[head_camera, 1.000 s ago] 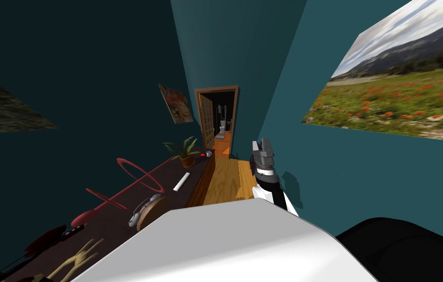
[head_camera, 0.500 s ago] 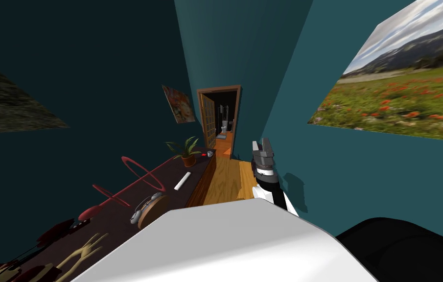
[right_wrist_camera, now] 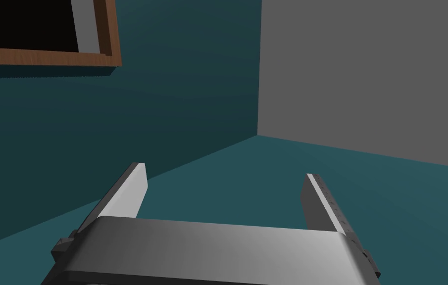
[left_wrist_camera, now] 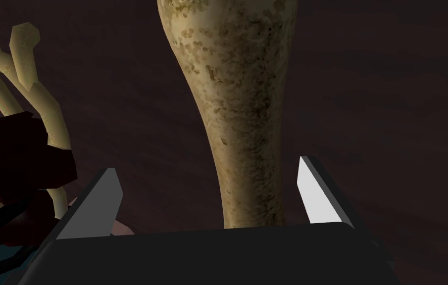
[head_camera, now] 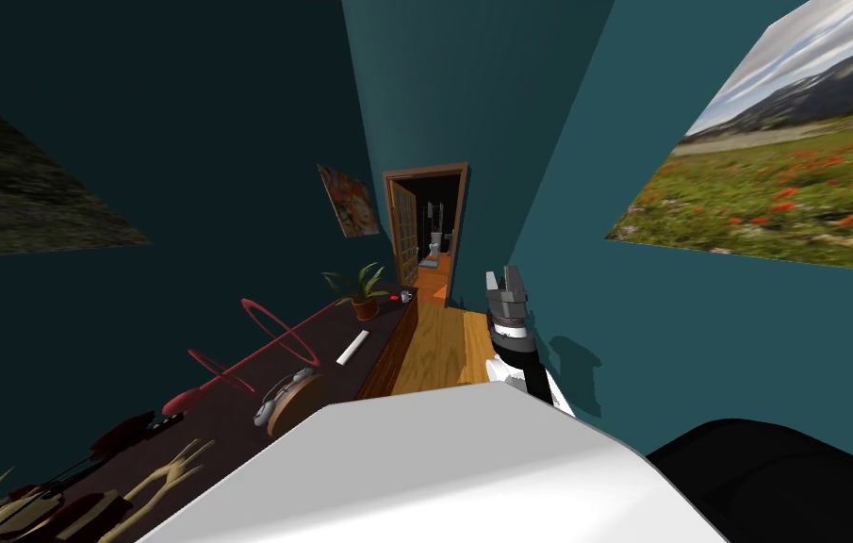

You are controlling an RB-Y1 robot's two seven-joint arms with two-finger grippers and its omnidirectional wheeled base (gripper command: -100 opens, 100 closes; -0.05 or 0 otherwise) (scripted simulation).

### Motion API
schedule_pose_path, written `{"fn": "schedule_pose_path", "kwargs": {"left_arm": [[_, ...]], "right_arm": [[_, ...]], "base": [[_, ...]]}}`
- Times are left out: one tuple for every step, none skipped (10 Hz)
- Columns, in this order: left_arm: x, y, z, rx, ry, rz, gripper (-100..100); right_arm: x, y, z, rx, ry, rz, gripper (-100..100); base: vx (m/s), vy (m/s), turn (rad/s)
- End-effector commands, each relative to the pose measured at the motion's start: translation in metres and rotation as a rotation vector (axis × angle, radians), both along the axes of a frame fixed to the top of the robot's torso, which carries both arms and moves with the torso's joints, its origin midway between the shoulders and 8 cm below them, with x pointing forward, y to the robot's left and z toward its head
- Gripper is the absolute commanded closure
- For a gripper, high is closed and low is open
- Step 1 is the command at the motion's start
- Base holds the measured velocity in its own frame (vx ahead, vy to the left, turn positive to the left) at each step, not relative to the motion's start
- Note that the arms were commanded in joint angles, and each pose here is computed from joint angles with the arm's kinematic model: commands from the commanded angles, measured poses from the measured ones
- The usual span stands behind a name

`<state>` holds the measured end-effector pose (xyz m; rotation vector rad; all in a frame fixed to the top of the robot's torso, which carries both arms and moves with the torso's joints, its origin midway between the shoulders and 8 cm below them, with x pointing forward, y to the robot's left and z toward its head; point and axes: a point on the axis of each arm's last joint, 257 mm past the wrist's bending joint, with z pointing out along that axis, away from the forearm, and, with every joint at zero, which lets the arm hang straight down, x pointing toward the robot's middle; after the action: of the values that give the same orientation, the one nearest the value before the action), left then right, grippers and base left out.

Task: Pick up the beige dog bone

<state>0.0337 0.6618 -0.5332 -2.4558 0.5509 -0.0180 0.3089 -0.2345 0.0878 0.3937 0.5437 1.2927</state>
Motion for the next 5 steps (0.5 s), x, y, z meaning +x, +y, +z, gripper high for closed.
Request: {"fn": "schedule_pose_path", "kwargs": {"left_arm": [[0.0,0.0,0.0,0.0,0.0,0.0,-100],[0.0002,0.0002,-0.0001,0.001,0.002,-0.003,100],[-0.001,-0.0017,-0.0017,-0.003,0.003,-0.002,100],[-0.0005,-0.0005,-0.0007,-0.001,0.001,-0.001,100],[0.0001,0.0,-0.0003,0.0,0.0,0.0,100]], "right_arm": [[0.0,0.0,0.0,0.0,0.0,0.0,0],[0.0,0.0,0.0,0.0,0.0,0.0,0],[0.0,0.0,0.0,0.0,0.0,0.0,0],[0.0,0.0,0.0,0.0,0.0,0.0,0],[0.0,0.0,0.0,0.0,0.0,0.0,0]], "base": [[0.007,-0.01,0.001],[0.0,0.0,0.0],[0.0,0.0,0.0],[0.0,0.0,0.0],[0.0,0.0,0.0]]}}
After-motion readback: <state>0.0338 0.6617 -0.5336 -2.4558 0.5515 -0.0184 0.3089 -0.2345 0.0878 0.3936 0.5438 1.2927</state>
